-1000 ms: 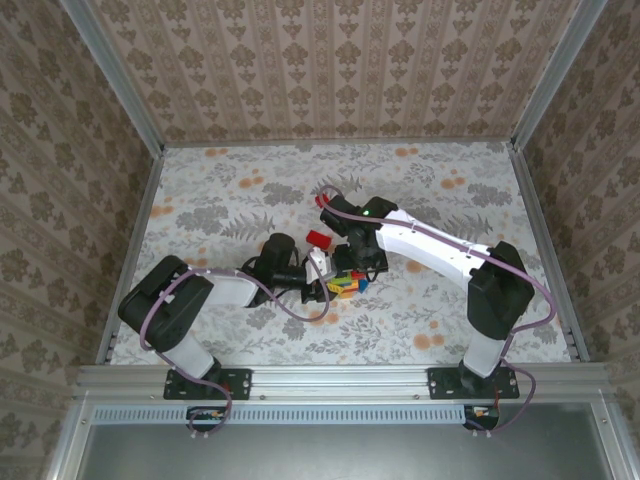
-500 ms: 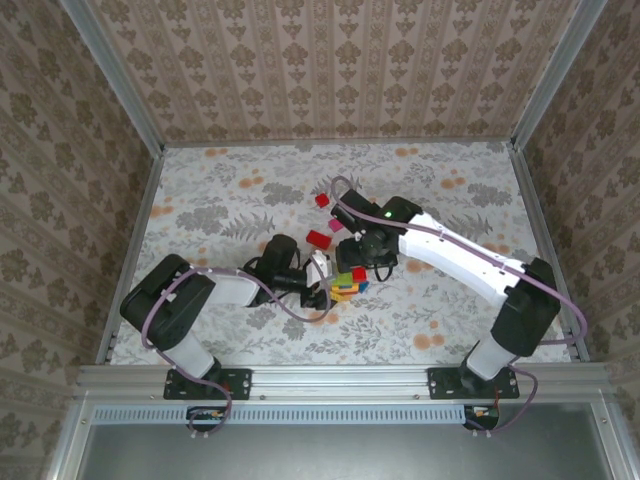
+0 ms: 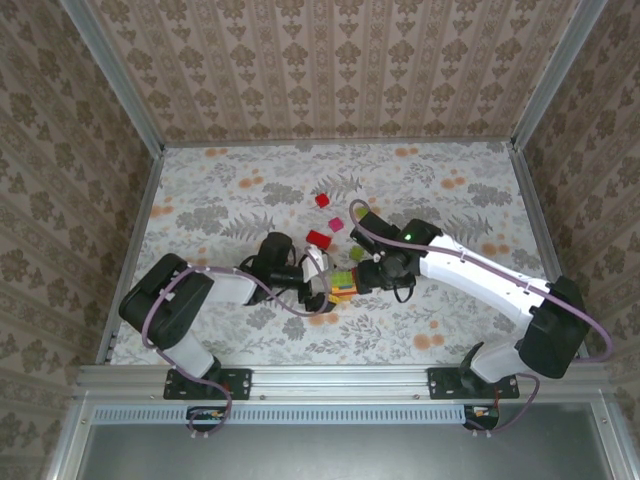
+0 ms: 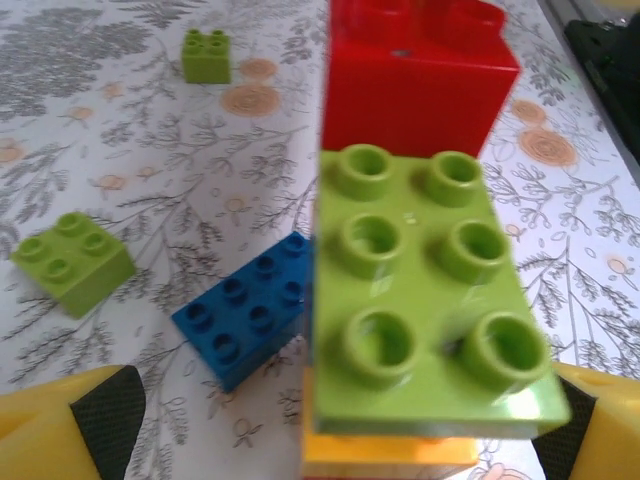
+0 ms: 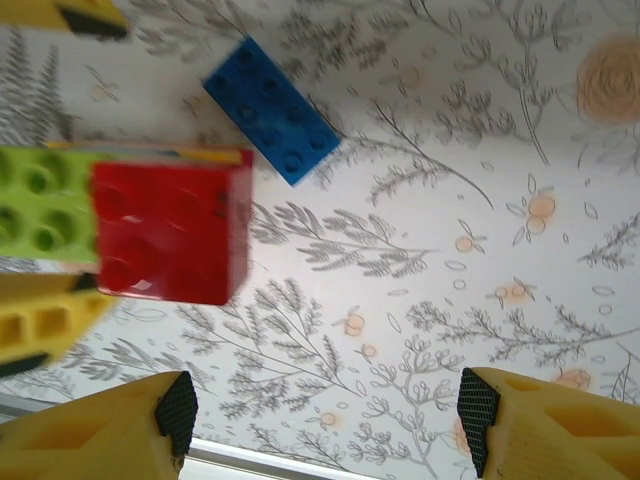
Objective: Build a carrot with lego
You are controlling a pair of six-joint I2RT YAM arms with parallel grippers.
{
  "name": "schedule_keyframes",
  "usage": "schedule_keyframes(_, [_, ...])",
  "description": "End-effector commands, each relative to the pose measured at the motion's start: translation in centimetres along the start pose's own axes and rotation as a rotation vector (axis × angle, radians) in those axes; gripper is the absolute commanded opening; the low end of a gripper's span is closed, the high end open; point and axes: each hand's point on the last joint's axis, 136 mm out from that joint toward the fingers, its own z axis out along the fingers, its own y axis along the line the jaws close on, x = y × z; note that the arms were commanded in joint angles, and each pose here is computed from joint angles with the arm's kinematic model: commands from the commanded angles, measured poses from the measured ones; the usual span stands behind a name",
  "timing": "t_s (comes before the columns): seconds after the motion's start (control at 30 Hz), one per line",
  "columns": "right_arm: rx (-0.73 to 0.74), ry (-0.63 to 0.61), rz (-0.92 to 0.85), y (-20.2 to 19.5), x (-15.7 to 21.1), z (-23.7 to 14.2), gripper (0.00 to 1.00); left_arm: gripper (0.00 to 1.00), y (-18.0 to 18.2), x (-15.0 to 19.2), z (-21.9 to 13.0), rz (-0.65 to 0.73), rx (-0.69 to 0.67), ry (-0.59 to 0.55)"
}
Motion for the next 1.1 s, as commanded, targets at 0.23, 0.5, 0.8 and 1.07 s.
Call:
schedule_keyframes(0.23, [-0.010, -0.004, 0.026, -0.1, 0.0, 1.1, 0.74, 1.00, 0.1, -1.9, -1.3, 0.002, 0.025, -0.091])
schedule_keyframes(0.5, [0.014, -0.010, 0.072, -1.3, -1.5, 2.0, 0.73, 1.00, -1.5, -2.0, -1.1, 0.000, 0.114, -0.102])
schedule_keyframes(0.8, [0.036, -0.008, 0.079, -1.5, -2.9, 3.0, 0.73, 1.00, -2.0, -1.9, -1.0, 0.004, 0.138, -0.098])
schedule_keyframes(1.07, [0.082, -0.028, 0.088, -2.6, -4.7, 3.3, 0.72, 1.00, -1.9, -1.7, -0.9, 0.004, 0.134, -0.092])
